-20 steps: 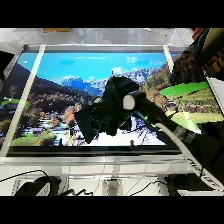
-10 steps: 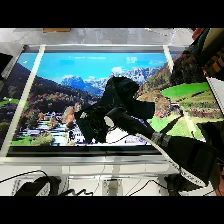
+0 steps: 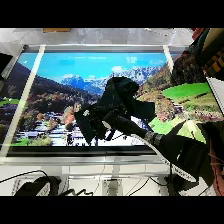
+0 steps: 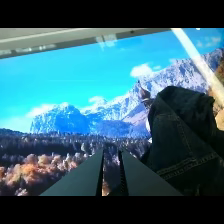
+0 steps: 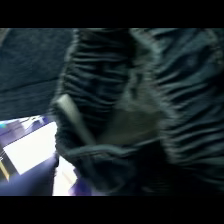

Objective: Fold the clothes and pants, and hang the long-sleeved shirts on hangers.

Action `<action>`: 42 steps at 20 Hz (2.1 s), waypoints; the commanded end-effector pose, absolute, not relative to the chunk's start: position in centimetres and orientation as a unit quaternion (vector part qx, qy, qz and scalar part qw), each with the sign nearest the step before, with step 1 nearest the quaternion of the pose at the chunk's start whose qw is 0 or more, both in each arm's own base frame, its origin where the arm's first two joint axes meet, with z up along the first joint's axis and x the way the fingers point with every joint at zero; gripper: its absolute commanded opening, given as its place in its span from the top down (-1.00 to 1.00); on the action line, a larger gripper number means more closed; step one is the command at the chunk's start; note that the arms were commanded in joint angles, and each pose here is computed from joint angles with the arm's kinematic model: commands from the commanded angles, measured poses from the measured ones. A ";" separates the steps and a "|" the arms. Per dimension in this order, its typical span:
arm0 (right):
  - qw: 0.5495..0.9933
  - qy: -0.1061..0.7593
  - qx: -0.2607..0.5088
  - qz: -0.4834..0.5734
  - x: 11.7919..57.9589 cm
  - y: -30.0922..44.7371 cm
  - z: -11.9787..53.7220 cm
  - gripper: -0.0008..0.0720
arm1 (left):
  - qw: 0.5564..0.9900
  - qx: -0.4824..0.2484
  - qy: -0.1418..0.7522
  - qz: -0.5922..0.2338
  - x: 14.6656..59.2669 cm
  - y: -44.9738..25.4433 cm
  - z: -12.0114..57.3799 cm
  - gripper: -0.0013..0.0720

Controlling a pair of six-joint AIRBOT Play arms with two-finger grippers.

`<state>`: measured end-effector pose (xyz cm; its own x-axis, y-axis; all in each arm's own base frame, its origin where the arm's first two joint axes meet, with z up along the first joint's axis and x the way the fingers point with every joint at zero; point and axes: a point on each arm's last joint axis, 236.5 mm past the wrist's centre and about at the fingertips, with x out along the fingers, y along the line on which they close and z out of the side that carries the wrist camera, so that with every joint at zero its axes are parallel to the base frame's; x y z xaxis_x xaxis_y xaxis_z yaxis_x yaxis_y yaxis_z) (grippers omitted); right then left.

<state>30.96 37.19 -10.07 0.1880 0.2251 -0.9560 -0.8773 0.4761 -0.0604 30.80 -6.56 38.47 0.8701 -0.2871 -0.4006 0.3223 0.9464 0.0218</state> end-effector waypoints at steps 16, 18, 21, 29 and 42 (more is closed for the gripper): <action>0.896 0.339 -0.167 0.233 47.0 25.8 12.2 0.83 | 0.943 0.058 0.305 -0.117 36.8 -4.0 31.4 0.10; 0.916 0.332 -0.130 0.184 48.4 20.6 14.9 0.83 | 0.927 0.042 0.351 -0.128 37.6 -4.4 27.3 0.10; 0.925 0.350 -0.078 0.126 48.7 13.8 16.5 0.83 | 0.876 -0.027 0.456 -0.155 36.3 -6.5 17.3 0.10; 0.912 0.393 -0.028 0.110 48.2 10.8 15.0 0.83 | 0.691 -0.291 0.647 -0.138 25.1 -12.8 -3.8 -0.39; 0.911 0.394 -0.013 0.119 48.1 11.5 15.1 0.83 | 0.612 -0.387 0.679 -0.119 24.6 -15.6 -10.4 -0.34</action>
